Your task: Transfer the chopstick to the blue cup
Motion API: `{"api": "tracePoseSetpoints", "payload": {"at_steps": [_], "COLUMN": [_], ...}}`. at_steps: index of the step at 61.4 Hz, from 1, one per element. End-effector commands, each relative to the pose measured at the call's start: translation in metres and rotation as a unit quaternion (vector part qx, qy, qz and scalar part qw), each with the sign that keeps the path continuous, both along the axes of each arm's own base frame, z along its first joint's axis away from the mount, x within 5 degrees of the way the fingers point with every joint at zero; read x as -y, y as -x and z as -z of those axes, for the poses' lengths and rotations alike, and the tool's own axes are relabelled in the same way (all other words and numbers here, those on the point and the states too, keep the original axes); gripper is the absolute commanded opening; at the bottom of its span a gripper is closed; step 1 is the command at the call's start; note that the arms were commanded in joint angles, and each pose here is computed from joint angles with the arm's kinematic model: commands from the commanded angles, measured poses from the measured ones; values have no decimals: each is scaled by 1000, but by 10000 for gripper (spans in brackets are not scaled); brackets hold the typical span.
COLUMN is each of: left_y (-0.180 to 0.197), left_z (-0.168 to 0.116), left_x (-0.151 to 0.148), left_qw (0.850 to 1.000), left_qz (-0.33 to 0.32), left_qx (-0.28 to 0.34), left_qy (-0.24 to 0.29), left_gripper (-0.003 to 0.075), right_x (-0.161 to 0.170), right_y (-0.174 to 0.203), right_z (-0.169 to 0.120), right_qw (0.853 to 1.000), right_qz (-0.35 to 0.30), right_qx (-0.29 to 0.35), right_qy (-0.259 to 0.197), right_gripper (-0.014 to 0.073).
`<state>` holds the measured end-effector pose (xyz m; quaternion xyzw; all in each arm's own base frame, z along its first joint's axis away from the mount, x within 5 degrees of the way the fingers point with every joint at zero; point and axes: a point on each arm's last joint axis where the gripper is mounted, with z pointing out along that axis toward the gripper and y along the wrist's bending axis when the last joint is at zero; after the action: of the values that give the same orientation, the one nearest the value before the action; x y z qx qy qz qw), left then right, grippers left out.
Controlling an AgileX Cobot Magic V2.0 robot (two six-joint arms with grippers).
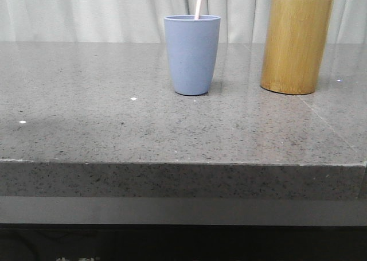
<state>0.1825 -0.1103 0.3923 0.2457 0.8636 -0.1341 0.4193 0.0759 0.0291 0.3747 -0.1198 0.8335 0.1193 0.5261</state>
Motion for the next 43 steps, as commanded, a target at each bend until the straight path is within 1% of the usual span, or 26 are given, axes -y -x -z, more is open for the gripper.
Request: {"api": "tracePoseSetpoints", "payload": {"at_steps": [1,37,42,43], "left_y": [2,2,8,9], "left_z": [-17,-17,-19,-20], "left_x": [-1,0,-3,-6], "left_qw": [998,998,998,997], "left_qz": [-6,-2,-3,-4], "left_qx": [44,43,52,63], "left_qy": [38,37,37,33], "left_gripper": [-18,-19,-19,-19], "right_x": [1,1,1,1], "right_y": [-2,-1,-1,-1], "right_z": [-15,-13,-13,-13], "right_qw": [999,999,999,999], "right_qz": [7,7,7,7], "right_qx": [53,45,45,45], "right_qy": [-12,-8,-8,-8], "right_gripper": [-64,-66,-66,-66]}}
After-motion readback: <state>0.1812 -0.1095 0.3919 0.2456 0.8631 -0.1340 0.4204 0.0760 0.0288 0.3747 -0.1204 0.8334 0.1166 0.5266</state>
